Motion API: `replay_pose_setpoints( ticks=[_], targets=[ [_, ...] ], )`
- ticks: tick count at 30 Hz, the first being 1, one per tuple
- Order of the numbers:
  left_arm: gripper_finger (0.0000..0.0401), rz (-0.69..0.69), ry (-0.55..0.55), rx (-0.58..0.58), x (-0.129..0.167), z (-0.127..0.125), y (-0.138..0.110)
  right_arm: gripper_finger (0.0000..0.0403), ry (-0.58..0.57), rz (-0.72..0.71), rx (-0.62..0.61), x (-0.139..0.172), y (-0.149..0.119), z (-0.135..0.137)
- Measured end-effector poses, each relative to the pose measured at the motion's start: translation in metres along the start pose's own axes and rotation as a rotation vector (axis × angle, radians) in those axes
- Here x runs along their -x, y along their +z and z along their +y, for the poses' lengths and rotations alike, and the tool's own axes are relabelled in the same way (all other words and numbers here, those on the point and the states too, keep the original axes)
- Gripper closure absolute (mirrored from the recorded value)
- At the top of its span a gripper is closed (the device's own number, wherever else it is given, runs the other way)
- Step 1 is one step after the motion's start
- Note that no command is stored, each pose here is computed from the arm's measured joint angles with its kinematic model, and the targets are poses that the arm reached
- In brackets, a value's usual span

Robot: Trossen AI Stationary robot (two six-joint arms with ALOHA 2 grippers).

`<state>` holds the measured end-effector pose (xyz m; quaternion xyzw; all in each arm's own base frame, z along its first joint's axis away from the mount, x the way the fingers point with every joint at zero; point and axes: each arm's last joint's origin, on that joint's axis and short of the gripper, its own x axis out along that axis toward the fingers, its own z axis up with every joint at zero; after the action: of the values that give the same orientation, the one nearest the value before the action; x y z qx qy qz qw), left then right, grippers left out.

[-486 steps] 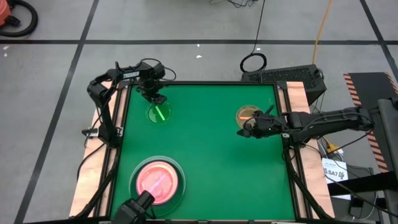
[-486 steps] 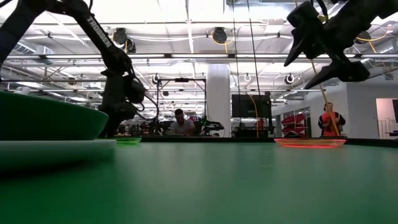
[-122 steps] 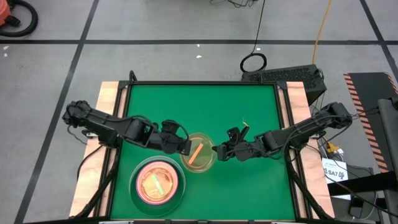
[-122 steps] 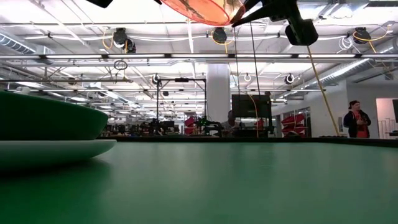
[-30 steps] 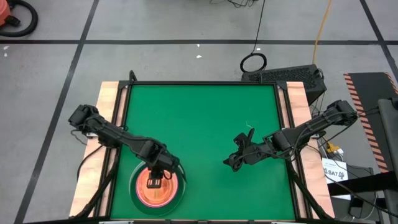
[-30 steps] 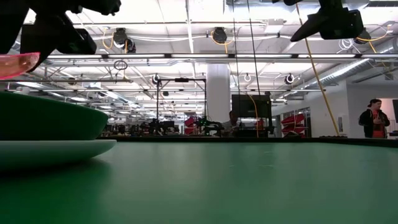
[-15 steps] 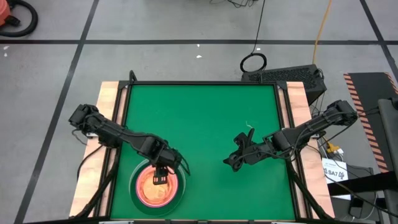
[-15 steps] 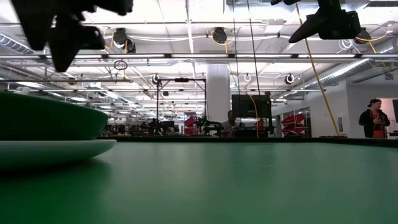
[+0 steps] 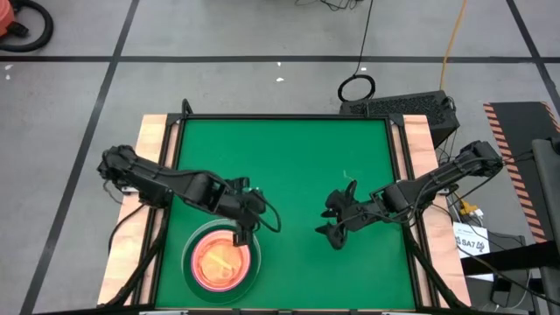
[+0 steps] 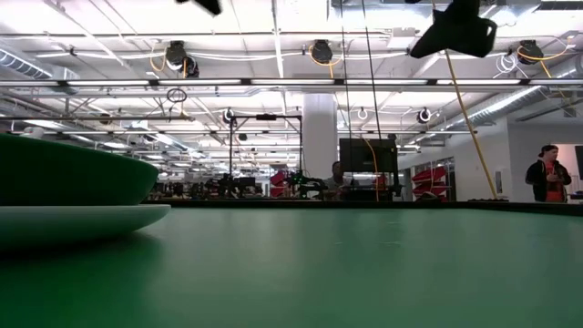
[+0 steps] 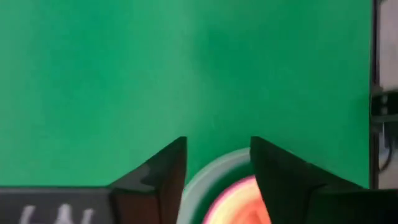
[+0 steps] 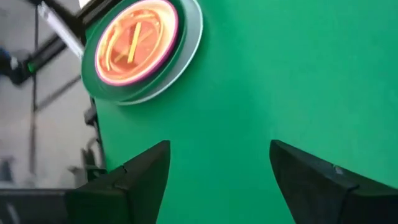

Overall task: Stack plastic plates
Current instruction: Return to Home Position

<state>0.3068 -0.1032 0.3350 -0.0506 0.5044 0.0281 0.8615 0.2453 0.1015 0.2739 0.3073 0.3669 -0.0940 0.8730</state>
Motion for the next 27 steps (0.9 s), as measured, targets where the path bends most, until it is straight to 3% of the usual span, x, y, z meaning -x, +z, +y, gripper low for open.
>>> replay_pose_setpoints(
  ticks=[6,9,17,21,27],
  targets=[
    [0.0304,-0.114,0.089,0.002,0.031,0.011,0.020,0.0185,0.000,-0.005,0.285,0.000,0.001,-0.001],
    [0.0333,-0.155,0.127,0.025,0.045,0.018,0.028,0.0229,0.006,-0.018,0.368,0.005,0.004,-0.002],
    [0.0345,-0.230,0.131,0.046,0.076,0.032,0.042,0.0383,0.028,-0.095,0.570,0.030,0.017,-0.009],
    [0.0345,-0.300,0.104,0.077,0.085,0.031,0.048,0.0391,0.050,-0.156,0.633,0.050,0.022,-0.013],
    [0.0345,-0.396,0.096,-0.033,0.088,0.028,0.058,0.0400,0.090,-0.255,0.692,0.081,0.027,-0.020]
  ],
)
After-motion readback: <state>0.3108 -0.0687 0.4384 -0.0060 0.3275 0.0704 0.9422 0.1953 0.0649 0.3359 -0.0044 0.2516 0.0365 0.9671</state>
